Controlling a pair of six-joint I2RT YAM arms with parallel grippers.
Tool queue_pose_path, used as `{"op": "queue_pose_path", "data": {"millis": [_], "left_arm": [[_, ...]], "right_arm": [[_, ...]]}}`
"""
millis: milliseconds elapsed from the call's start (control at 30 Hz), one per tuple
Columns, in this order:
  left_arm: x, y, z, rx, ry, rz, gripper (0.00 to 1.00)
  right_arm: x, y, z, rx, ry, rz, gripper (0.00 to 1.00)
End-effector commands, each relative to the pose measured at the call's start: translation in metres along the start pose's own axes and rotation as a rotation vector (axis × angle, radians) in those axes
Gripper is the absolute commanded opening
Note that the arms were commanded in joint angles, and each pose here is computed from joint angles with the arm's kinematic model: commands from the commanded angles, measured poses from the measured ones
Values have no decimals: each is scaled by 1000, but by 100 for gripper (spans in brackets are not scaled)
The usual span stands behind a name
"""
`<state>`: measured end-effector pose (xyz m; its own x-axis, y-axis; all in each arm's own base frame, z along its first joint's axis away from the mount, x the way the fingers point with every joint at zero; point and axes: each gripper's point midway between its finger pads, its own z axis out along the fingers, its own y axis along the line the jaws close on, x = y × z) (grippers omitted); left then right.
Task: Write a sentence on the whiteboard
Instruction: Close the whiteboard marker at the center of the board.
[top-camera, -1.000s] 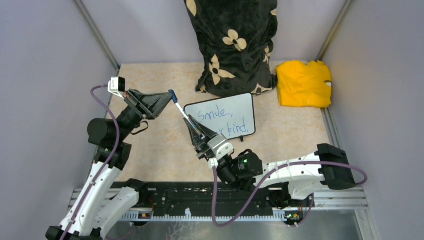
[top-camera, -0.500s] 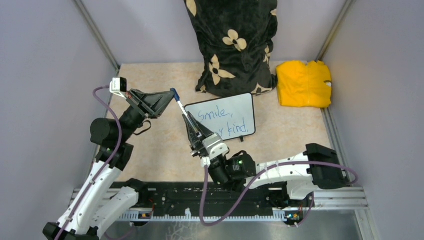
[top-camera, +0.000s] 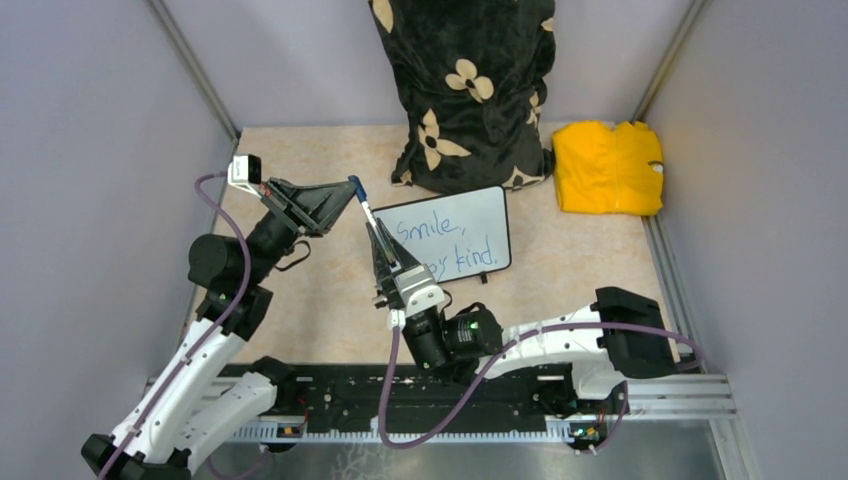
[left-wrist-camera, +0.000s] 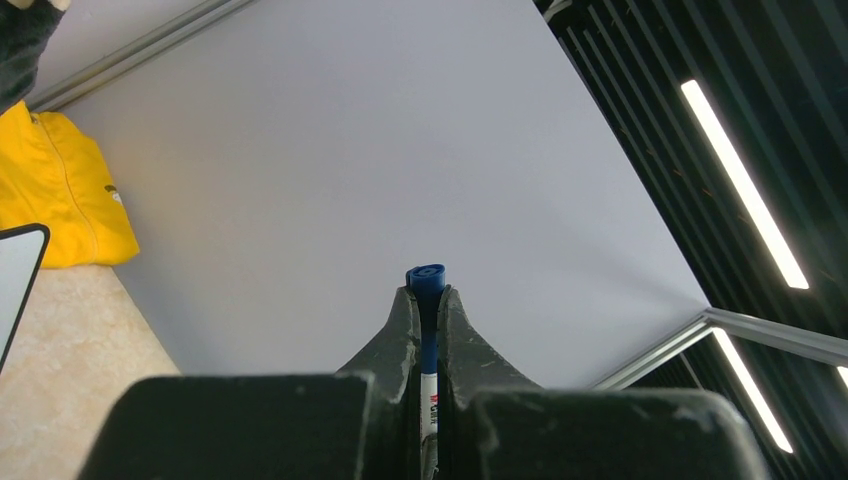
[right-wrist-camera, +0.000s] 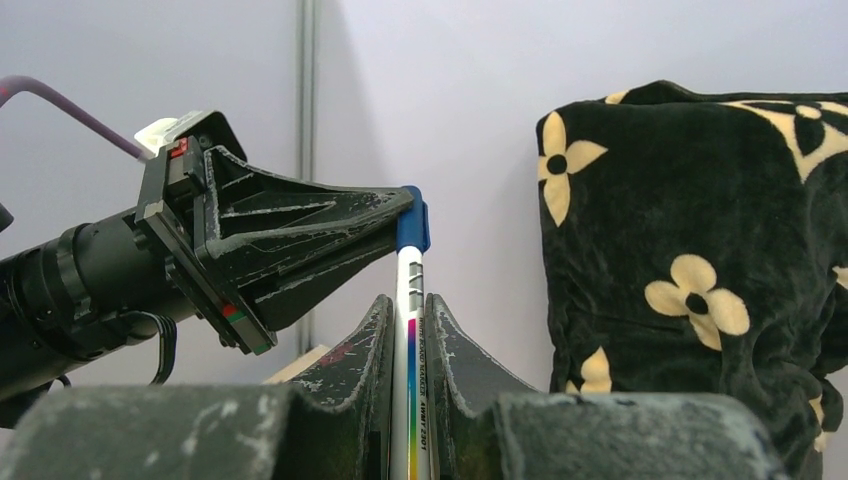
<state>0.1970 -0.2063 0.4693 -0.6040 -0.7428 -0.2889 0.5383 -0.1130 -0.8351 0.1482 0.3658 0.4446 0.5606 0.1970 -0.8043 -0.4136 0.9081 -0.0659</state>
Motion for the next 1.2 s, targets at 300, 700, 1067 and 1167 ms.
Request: {"op": "queue_pose_path", "data": {"millis": [300,700,1067,1167], "left_arm": [[30,0,-3,36,97,16,0],[46,-3,-7,49,128,11,0],[81,17,-12,13,190,-37,0],[87,20,-12,11,200,-40,0]], "right_arm": [[-17,-13,5,51,-28,61,0],[-17,-19,7,59,-29,50,0],[-15,-27,19,76,-35,53,0],[-16,-29,22,82,-40,52,0]]}}
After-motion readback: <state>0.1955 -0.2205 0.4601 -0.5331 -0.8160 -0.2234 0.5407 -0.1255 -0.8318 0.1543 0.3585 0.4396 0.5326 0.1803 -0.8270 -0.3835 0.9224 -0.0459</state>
